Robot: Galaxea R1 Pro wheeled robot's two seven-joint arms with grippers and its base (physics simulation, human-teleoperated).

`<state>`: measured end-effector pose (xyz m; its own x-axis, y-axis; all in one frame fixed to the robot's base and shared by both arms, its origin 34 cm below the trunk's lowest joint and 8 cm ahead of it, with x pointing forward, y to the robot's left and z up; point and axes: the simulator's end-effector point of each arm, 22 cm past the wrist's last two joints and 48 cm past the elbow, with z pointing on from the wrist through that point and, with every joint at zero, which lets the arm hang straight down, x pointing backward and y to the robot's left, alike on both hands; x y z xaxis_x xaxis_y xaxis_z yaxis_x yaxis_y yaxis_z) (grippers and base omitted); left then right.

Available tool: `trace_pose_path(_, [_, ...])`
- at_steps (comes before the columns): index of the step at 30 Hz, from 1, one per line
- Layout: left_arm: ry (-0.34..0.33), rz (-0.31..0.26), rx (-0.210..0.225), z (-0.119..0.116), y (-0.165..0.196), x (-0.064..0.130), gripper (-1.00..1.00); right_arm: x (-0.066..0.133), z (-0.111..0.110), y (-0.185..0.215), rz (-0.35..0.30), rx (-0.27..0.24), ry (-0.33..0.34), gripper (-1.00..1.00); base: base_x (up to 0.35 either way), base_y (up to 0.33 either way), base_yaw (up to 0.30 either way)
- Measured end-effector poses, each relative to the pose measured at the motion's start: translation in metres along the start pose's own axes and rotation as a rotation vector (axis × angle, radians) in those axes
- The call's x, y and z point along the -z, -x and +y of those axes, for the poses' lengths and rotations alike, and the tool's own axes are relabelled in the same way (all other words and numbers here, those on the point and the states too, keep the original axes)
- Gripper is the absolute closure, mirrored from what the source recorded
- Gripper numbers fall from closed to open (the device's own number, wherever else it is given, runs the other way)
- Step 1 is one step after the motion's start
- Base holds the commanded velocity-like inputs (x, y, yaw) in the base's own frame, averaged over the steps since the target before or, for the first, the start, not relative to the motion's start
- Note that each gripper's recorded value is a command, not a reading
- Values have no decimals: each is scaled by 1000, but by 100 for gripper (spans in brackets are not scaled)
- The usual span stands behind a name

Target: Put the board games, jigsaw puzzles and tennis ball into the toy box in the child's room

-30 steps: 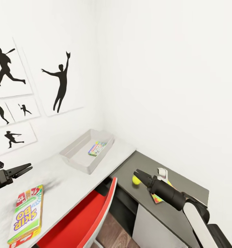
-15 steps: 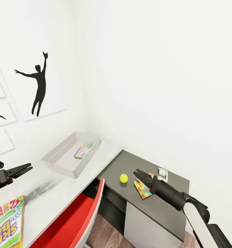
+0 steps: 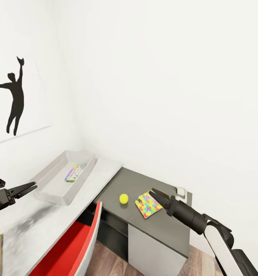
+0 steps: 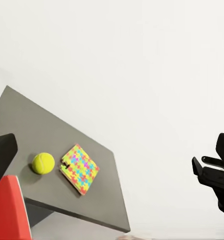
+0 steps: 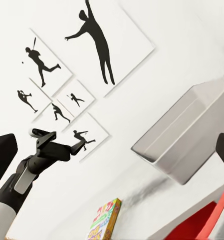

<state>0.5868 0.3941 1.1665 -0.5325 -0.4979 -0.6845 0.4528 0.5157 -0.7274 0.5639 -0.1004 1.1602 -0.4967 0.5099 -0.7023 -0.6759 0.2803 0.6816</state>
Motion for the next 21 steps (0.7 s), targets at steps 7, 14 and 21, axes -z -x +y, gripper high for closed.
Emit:
trace_pose_path(7, [0, -2, -3, -1, 1, 1, -100, 0, 1, 1, -1, 1, 2, -100, -16, 0, -279])
trace_pose_path(14, [-1, -3, -4, -2, 2, 1, -100, 0, 2, 1, -1, 4, 2, -100, -143, 0, -279])
trace_pose_path(21, [-3, -5, -6, -3, 2, 1, -100, 0, 3, 2, -3, 6, 3, -100, -180, 0, -279])
